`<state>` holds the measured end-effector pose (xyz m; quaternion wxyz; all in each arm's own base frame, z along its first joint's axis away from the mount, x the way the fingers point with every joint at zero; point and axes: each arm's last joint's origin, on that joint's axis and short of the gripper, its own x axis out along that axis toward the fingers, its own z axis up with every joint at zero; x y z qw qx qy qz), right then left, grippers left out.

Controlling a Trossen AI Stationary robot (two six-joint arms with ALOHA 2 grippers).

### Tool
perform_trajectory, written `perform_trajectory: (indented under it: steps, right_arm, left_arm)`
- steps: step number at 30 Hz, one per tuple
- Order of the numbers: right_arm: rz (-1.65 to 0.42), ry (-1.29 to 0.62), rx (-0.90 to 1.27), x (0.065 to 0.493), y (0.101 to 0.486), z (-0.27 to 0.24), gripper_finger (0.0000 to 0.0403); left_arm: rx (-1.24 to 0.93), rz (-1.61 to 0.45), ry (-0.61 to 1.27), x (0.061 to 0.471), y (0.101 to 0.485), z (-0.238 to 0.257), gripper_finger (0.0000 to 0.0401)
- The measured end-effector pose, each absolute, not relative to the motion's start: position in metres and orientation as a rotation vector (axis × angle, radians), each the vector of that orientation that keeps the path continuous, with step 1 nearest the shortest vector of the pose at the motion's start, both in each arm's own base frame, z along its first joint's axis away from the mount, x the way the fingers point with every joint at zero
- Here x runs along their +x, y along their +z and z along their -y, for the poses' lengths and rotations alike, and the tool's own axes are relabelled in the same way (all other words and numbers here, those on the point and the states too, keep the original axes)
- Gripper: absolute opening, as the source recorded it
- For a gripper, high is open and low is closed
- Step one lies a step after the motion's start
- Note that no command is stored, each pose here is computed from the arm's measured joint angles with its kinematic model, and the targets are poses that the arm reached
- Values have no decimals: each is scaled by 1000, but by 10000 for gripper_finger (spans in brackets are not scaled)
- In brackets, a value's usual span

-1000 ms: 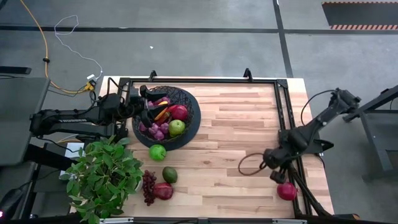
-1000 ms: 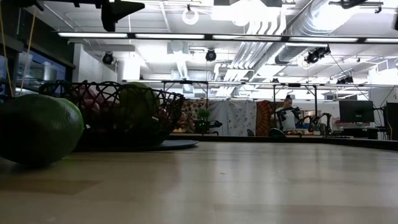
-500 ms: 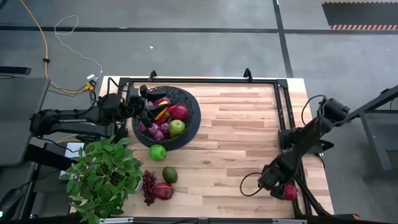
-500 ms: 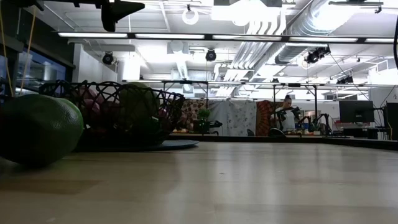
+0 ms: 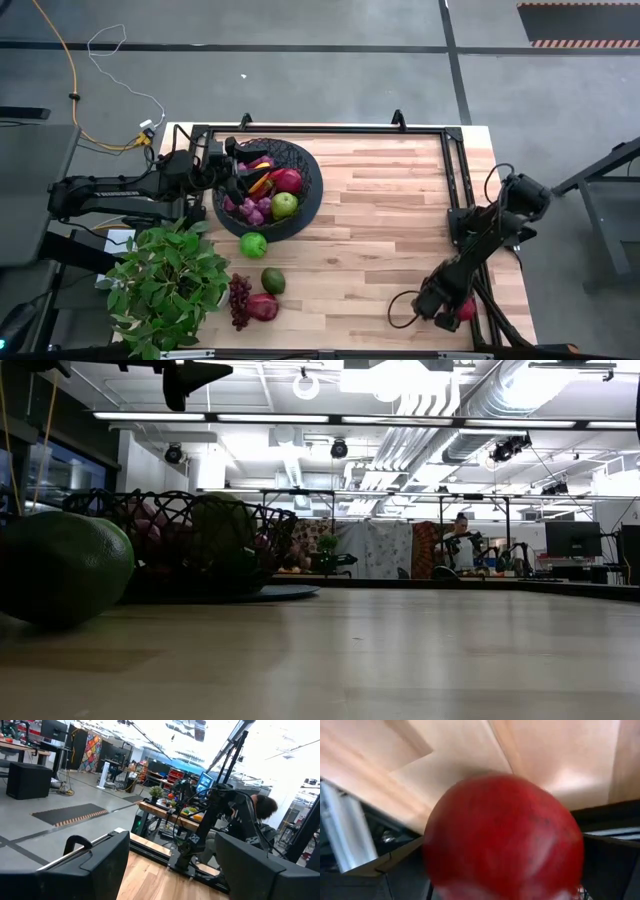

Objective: Build produce basket
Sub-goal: Put the pomegranate into the wire basket

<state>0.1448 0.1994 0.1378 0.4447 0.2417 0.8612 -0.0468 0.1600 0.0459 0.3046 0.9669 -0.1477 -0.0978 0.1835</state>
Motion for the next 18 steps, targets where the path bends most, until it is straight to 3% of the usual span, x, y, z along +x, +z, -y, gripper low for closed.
perform_trajectory:
  steps: [13, 18]
  right_arm:
    - [-2150, -135, 569, 145, 129, -201, 392]
    - [-2156, -131, 572, 145, 129, -201, 360]
  left_arm:
    - [-299, 198, 372, 160, 305, -46, 282]
    - [-299, 198, 373, 160, 305, -46, 282]
